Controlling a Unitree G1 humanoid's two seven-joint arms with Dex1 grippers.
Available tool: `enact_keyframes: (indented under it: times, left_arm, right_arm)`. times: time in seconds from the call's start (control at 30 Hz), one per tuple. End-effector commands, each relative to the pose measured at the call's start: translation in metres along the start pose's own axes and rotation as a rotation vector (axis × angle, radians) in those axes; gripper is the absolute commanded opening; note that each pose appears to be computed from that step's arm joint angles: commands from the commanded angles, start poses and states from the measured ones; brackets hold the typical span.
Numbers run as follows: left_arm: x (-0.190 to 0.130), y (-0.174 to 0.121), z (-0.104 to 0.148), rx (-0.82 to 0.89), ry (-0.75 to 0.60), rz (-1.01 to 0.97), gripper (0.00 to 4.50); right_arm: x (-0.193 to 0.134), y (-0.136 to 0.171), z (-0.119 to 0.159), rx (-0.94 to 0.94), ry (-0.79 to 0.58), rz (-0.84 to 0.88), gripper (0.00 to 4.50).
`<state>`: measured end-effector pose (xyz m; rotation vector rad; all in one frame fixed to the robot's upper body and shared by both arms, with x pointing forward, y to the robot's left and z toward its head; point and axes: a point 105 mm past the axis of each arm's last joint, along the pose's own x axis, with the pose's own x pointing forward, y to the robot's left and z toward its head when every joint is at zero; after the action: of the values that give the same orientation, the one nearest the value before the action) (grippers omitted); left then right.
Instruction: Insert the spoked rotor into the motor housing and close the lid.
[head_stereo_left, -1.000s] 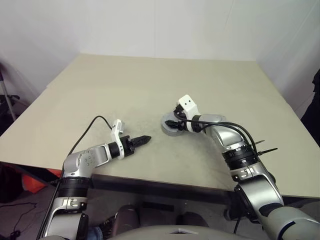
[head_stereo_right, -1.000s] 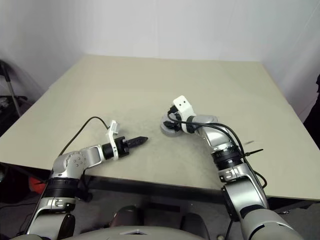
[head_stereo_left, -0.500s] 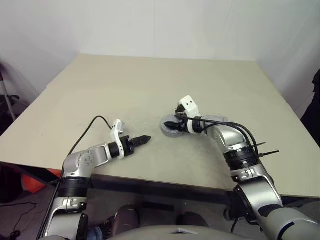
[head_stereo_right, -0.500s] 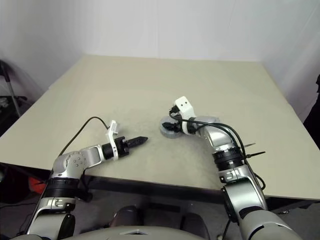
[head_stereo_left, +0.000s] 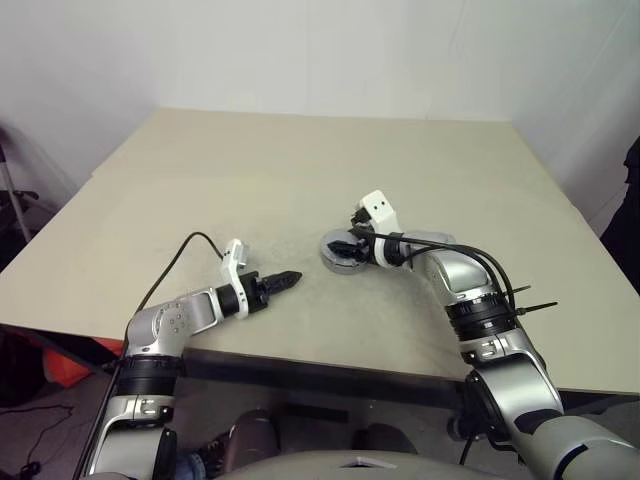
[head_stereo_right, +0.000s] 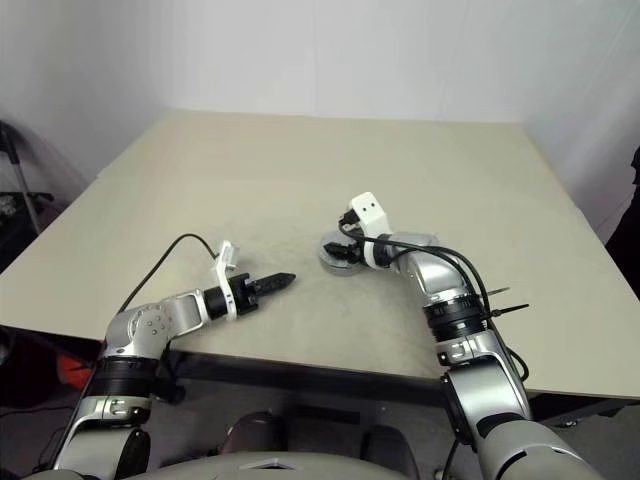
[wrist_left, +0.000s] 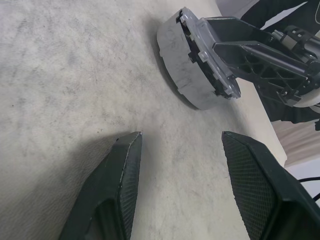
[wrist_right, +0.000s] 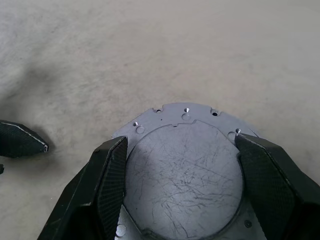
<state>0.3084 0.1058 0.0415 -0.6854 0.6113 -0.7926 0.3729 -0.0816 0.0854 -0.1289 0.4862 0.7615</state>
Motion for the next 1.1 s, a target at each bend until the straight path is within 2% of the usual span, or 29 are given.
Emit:
enact_keyframes:
  times: [0.03,0.13,0.3,0.5,1.1]
  left_arm:
    - [0.000,0.007,-0.014,-0.011,0.041,0.043,2.71]
    - [0.001,0.007,-0.013,-0.012,0.041,0.042,2.71]
    - [0.001,0.008,-0.012,-0.011,0.041,0.044,2.71]
    - [0.002,0.009,-0.011,-0.012,0.042,0.047,2.71]
    - [0.001,0.010,-0.014,-0.017,0.040,0.049,2.71]
  right_arm:
    - [-0.003,0.001,0.017,-0.061,-0.061,0.002,3.00]
    - [-0.002,-0.001,0.013,-0.091,-0.044,-0.017,3.00]
    - [-0.003,0.000,0.021,-0.089,-0.091,-0.011,3.00]
    - [-0.001,0.000,0.011,-0.100,-0.045,0.000,3.00]
    - [-0.006,-0.003,0.003,-0.138,-0.016,0.001,3.00]
